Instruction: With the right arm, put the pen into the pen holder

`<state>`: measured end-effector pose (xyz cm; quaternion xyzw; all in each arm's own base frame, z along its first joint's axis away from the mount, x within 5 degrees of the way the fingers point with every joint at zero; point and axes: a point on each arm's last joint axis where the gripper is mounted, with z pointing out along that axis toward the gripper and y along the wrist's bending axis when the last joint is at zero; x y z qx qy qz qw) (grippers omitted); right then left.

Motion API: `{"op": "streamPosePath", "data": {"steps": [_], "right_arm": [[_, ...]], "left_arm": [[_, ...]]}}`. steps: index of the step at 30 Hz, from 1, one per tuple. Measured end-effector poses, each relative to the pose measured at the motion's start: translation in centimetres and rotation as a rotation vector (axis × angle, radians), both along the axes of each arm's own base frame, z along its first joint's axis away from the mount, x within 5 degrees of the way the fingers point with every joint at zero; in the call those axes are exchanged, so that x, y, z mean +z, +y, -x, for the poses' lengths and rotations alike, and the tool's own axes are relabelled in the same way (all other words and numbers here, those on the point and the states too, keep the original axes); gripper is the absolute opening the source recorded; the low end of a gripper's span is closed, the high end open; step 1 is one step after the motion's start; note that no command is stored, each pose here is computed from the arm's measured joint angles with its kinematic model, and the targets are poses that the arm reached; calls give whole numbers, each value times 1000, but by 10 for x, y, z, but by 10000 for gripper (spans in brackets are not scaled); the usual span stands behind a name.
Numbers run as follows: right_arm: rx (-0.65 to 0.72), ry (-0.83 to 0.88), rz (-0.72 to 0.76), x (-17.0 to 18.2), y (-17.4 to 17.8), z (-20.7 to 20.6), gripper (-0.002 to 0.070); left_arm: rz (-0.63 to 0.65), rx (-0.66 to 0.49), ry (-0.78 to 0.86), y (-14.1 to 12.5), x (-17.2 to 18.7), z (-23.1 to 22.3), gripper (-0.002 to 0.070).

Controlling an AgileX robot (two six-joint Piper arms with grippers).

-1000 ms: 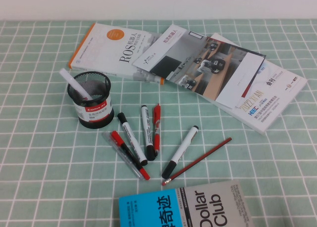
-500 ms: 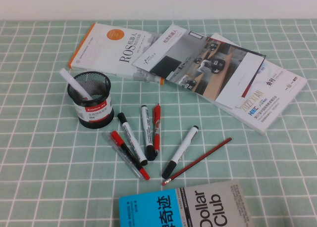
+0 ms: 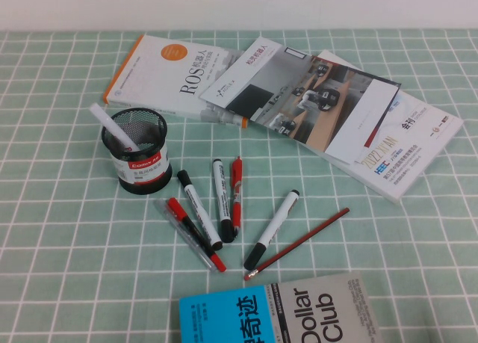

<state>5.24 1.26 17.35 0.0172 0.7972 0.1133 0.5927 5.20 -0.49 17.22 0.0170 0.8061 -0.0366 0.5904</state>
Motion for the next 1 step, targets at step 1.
{"op": "streamPosePath", "data": {"steps": [1], "right_arm": [[0,0,0,0,0,0,-19]], "left_arm": [[0,0,0,0,0,0,-6]]}}
